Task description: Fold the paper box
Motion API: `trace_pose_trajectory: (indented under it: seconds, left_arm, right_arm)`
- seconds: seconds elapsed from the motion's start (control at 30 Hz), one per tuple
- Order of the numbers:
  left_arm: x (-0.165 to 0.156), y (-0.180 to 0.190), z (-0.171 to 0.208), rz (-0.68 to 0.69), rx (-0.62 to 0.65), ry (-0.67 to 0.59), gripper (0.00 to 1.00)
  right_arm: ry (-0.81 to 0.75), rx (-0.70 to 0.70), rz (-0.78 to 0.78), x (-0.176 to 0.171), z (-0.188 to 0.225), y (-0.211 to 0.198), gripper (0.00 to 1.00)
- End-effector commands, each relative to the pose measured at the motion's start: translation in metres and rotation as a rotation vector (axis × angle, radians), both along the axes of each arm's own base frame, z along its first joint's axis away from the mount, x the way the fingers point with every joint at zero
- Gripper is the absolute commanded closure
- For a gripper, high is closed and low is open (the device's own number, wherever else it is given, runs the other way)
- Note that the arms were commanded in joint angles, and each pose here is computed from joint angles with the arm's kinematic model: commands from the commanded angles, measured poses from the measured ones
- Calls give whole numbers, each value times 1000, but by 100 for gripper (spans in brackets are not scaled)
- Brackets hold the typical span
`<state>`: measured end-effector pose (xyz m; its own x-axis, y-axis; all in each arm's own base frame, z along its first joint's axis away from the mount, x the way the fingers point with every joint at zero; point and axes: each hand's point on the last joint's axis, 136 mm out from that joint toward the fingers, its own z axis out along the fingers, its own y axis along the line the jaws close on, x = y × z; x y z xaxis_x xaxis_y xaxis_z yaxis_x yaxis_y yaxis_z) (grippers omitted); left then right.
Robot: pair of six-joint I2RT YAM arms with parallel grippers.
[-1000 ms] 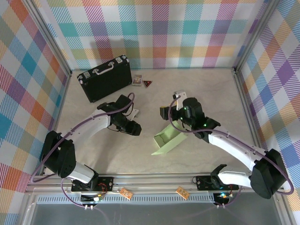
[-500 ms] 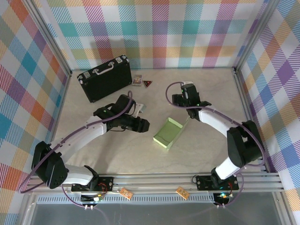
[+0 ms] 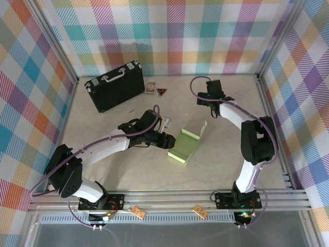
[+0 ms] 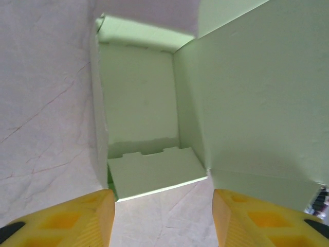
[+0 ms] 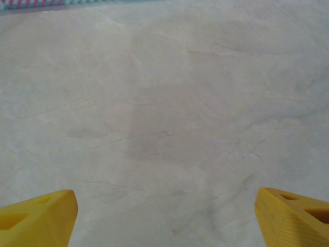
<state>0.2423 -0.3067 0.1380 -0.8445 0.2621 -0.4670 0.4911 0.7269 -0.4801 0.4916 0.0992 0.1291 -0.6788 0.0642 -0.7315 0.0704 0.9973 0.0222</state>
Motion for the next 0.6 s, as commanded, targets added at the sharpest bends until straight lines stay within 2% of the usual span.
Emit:
trace_pose_trajectory:
  seconds: [0.0, 0.1, 0.17, 0.37, 0.57]
  left_arm:
    - [7, 7, -10, 71, 30, -25, 47]
    - [12, 18, -18, 120, 62, -48, 47]
    - [12, 19, -25, 132, 68, -36, 47]
    - [16, 7, -28, 176, -20, -12, 47]
    - [15, 4, -53, 175, 16, 30, 47]
  right_arm:
    - [24, 64, 23, -9, 25, 13, 11]
    - [62, 110, 42, -39, 45, 14, 12]
    - [92, 179, 65, -70, 55, 18, 14]
    - [159, 356, 113, -167, 75, 22, 16]
    - [212, 500, 171, -225, 87, 33, 21]
